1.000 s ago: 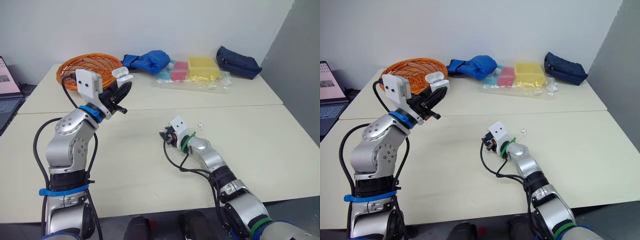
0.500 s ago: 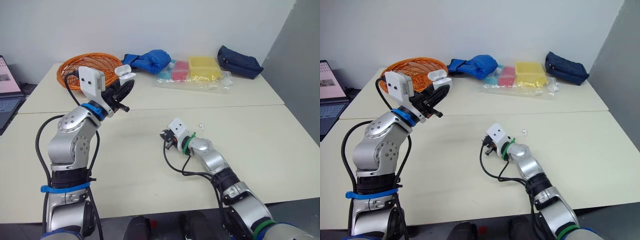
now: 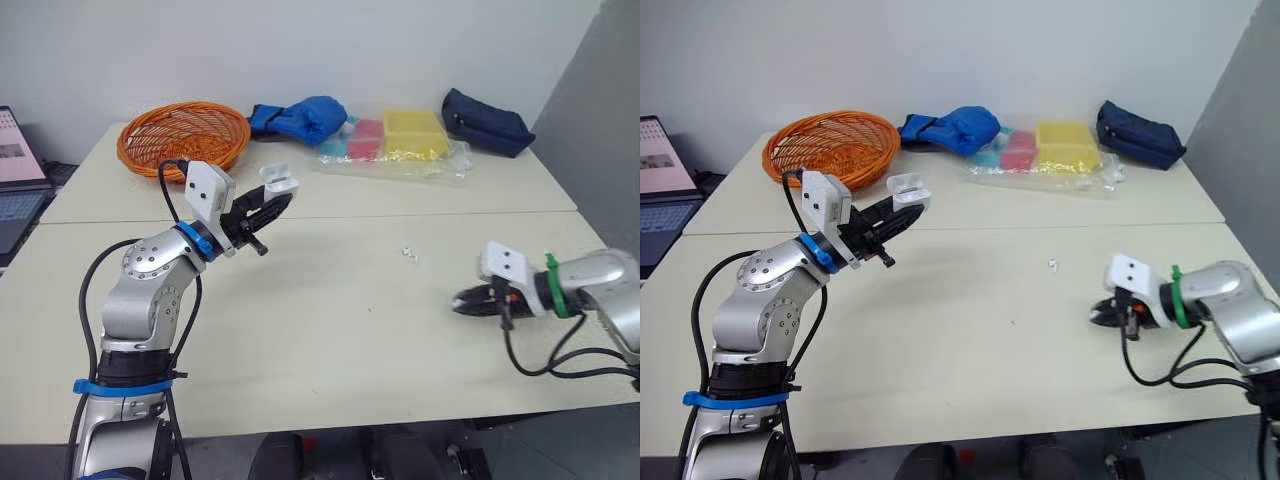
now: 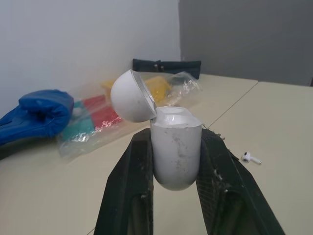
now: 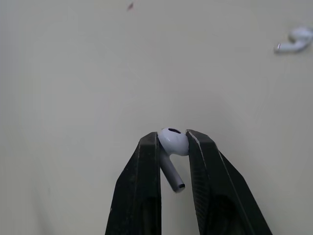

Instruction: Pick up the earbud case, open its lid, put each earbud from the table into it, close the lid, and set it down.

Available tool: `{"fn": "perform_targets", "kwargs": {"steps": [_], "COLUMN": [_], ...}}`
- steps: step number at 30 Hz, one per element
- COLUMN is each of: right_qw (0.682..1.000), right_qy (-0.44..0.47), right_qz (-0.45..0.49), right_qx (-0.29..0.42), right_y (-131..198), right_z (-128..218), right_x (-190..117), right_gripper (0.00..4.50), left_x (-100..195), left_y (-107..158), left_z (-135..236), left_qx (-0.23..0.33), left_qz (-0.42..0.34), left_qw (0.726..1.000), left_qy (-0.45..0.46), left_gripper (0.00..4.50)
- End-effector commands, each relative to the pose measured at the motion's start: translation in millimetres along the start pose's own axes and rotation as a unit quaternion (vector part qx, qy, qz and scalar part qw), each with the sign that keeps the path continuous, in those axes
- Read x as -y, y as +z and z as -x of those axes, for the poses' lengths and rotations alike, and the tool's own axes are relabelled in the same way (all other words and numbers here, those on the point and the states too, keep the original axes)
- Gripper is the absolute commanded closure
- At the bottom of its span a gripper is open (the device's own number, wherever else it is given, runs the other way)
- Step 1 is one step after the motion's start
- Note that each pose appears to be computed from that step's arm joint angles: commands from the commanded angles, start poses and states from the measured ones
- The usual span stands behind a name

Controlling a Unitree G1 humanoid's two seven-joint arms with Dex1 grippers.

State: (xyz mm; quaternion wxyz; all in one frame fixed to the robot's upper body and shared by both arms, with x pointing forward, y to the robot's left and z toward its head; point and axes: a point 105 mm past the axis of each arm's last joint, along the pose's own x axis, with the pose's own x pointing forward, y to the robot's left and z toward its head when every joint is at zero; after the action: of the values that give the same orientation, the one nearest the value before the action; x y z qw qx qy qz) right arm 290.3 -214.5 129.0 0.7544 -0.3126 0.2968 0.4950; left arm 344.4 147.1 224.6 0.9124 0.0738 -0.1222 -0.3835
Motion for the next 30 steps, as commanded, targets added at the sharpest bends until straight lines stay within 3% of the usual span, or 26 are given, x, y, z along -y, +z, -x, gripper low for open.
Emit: {"fn": "perform_targets", "kwargs": {"steps": [1,12,26,27,30], "right_qw": [0.999,0.989,0.988,0.988,0.988], "right_qy": [-0.011,0.010,0.009,0.009,0.009], "right_qz": [0.010,0.003,-0.002,-0.002,-0.007], "right_qx": [-0.035,-0.150,-0.152,-0.153,-0.152], "right_y": [-12.9,-56.5,-64.4,-65.0,-66.5], "right_z": [7.0,27.2,21.0,20.8,20.1], "right_x": [12.4,18.4,23.1,23.1,23.5], "right_gripper": [4.07,4.07,4.07,3.36,2.42], "left_x": [14.4,20.3,20.4,20.4,21.6], "left_y": [17.2,8.5,11.8,11.7,11.0], "left_z": [-7.2,1.4,1.3,1.1,1.0], "left_qx": [0.044,0.036,0.038,0.037,0.036], "left_qz": [-0.010,0.007,0.005,0.005,0.006], "left_qw": [0.999,0.999,0.999,0.999,0.999], "left_qy": [-0.028,-0.012,-0.005,-0.004,-0.006], "left_gripper": [3.74,3.74,3.74,3.74,3.74]}}
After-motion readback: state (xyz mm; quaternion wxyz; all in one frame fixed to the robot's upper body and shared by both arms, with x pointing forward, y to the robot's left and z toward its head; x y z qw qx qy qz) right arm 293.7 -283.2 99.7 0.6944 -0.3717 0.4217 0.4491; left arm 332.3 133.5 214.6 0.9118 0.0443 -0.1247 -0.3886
